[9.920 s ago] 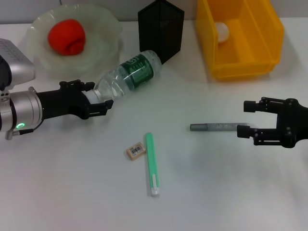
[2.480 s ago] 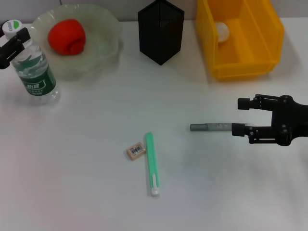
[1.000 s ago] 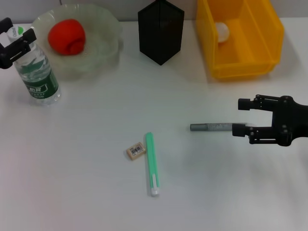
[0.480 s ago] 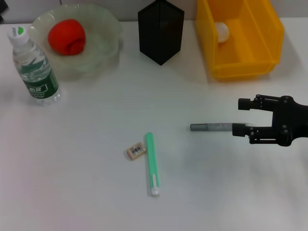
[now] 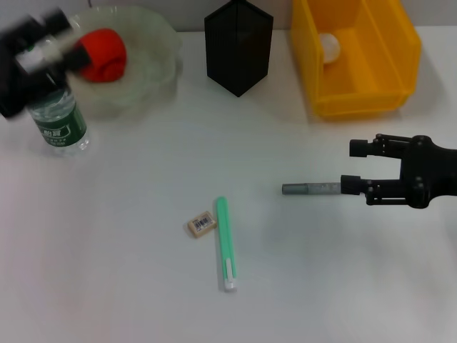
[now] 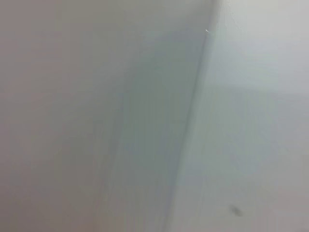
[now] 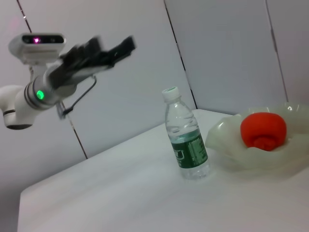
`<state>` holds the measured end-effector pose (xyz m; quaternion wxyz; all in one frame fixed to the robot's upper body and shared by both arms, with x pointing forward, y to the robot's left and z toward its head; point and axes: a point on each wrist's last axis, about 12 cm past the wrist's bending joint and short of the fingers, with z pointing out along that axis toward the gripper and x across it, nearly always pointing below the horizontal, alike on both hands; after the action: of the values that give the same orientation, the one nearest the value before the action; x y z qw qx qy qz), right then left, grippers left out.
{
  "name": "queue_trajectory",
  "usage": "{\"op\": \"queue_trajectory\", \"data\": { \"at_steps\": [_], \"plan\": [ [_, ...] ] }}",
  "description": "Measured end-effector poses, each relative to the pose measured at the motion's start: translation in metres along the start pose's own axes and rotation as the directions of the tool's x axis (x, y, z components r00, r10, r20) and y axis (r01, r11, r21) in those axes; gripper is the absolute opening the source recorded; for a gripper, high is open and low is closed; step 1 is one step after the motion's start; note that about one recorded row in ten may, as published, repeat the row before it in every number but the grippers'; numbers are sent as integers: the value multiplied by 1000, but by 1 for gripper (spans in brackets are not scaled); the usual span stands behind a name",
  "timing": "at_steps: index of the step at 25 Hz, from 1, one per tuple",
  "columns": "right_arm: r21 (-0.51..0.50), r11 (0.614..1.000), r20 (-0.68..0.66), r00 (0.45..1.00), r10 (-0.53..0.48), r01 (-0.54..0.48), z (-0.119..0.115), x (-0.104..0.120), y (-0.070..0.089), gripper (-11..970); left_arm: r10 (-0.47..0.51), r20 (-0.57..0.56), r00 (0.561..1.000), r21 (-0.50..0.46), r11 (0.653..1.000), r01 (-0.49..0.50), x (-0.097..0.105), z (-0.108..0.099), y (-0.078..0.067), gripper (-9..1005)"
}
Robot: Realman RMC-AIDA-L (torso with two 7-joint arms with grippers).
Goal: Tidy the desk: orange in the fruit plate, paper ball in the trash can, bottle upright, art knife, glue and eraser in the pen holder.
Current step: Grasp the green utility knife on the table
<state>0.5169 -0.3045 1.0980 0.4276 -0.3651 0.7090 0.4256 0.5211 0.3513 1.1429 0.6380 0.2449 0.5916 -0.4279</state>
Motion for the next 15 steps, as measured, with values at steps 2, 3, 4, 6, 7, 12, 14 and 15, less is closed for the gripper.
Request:
{"op": "queue_trajectory", "data": {
  "at_steps": [2,3,4,6,7,12,14,15],
  "plan": [
    [-6,1000,-3,1000,0,0,2,-3,-1,809,-25,-105,994,119,992,38,11,8,-12,797],
    [-9,1000,-5,1000,-1,1,2,-5,-2,809,-33,-164,986,150,987,58,19,12,-16,797],
    [-13,1000,-8,1000,-1,1,3,-7,-3,810,-35,-191,981,164,984,67,23,13,-18,797],
    [-14,1000,-9,1000,0,0,4,-8,-3,810,-35,-191,981,164,984,67,23,13,-18,796],
    [-16,1000,-11,1000,2,-2,4,-9,-4,810,-35,-266,963,195,977,89,35,19,-22,796],
    [-35,999,-26,999,33,-34,8,-18,-5,809,-17,-407,913,204,973,109,54,26,-25,797],
    [-51,995,-92,993,76,-81,12,-34,-4,809,-3,-421,907,198,976,95,57,26,-23,795],
    [-51,995,-92,993,76,-81,12,-34,-4,809,9,-424,906,195,977,82,58,26,-23,795]
  ]
}}
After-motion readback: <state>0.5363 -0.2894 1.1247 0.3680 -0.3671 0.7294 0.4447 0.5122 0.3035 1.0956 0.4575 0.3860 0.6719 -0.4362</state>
